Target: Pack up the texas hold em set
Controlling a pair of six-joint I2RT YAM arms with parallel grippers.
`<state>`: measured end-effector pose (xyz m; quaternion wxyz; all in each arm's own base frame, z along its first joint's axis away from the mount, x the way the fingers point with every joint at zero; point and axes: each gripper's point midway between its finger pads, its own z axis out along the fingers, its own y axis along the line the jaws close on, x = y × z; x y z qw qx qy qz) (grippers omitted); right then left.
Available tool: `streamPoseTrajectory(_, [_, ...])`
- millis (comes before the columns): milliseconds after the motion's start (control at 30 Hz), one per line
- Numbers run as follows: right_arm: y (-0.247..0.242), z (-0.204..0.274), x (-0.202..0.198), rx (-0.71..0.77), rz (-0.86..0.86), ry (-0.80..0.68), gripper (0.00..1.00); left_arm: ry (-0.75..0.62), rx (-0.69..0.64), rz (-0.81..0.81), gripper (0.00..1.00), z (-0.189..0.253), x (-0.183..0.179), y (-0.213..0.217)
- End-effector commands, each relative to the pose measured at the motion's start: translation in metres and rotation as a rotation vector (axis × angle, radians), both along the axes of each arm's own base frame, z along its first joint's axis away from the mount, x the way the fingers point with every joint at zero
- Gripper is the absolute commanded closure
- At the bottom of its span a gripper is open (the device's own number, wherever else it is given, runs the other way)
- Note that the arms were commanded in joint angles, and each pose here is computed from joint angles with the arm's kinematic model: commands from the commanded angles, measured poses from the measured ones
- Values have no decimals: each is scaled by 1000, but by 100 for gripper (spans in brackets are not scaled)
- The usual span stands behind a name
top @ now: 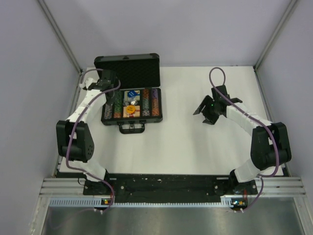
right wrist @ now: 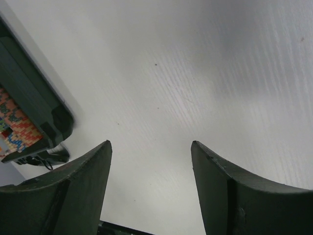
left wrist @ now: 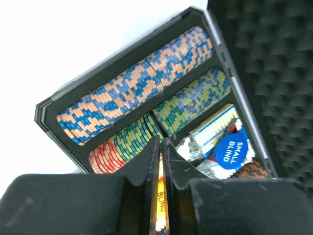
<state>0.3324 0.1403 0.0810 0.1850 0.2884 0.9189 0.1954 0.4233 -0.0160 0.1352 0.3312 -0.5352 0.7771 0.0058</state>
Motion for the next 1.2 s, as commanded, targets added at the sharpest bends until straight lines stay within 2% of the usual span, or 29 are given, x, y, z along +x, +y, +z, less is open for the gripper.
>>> streamPoseTrajectory(0, [25,38,42,33,154,-198,33,-122,97,8,85,51,-6,20])
streamPoseTrajectory(200, [80,98,91,-14,454,-492,26,-208,195,-29,65,91,-18,33])
streamPoseTrajectory(333, [120,149,126,-27,645,-734,25,-267,263,-83,51,120,-27,38])
streamPoseTrajectory(533, [148,182,173,-118,728,-976,24,-391,333,-186,30,158,-45,38])
streamPoseTrajectory(633, [158,187,191,-127,733,-1046,24,-465,354,-301,29,173,-48,26])
streamPoseTrajectory(800, [184,194,207,-119,770,-1190,27,-535,349,-383,28,189,-56,14])
streamPoseTrajectory(1033, [211,197,229,-181,739,-1302,30,-482,330,-400,28,181,-60,14])
streamPoseTrajectory(1167, [214,198,242,-199,671,-1323,38,-455,308,-397,28,175,-61,15])
